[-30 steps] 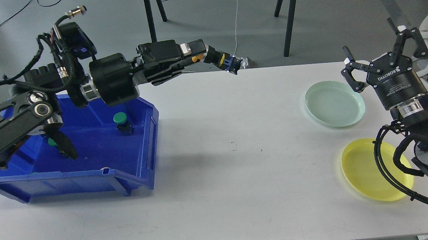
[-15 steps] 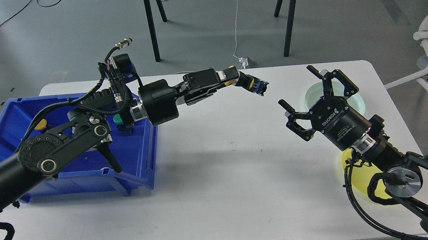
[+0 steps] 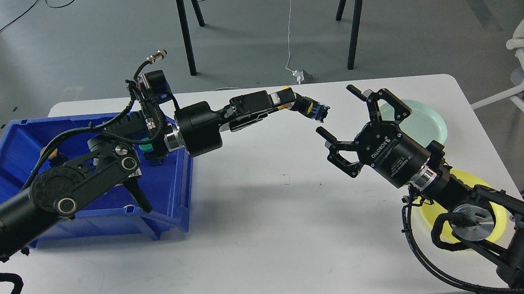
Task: Pass button and place on color plate
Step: 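Move the open right gripper to the held button and close on it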
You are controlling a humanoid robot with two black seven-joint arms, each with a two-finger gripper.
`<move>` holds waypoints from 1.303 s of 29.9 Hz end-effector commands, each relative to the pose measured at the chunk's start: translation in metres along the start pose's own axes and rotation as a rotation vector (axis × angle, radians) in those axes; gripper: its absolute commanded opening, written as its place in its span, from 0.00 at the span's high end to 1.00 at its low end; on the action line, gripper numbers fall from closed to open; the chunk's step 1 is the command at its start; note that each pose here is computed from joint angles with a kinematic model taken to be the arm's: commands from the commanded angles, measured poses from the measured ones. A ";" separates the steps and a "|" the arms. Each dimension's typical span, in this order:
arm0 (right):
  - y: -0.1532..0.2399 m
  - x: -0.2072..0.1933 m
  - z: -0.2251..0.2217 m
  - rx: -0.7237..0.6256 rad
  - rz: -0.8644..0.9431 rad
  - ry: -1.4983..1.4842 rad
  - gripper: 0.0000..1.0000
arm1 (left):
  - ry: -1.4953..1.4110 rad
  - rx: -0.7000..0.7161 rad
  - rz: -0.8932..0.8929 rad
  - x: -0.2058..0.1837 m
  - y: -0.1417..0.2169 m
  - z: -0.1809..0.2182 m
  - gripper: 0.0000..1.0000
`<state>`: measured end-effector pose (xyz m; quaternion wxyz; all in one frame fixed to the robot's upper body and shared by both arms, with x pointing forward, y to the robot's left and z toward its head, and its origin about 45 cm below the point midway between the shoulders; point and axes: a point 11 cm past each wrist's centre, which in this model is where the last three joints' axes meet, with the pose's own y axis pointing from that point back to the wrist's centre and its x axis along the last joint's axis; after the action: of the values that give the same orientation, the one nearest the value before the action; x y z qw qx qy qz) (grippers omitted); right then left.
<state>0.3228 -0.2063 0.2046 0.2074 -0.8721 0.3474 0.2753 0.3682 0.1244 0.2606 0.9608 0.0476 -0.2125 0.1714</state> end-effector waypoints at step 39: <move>-0.014 -0.012 0.020 -0.019 -0.038 -0.041 0.09 | 0.003 0.004 0.006 0.002 -0.001 -0.002 0.80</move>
<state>0.3173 -0.1806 0.1970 0.2105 -0.8734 0.3254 0.2949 0.3705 0.1249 0.2596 0.9606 0.0488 -0.2107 0.1746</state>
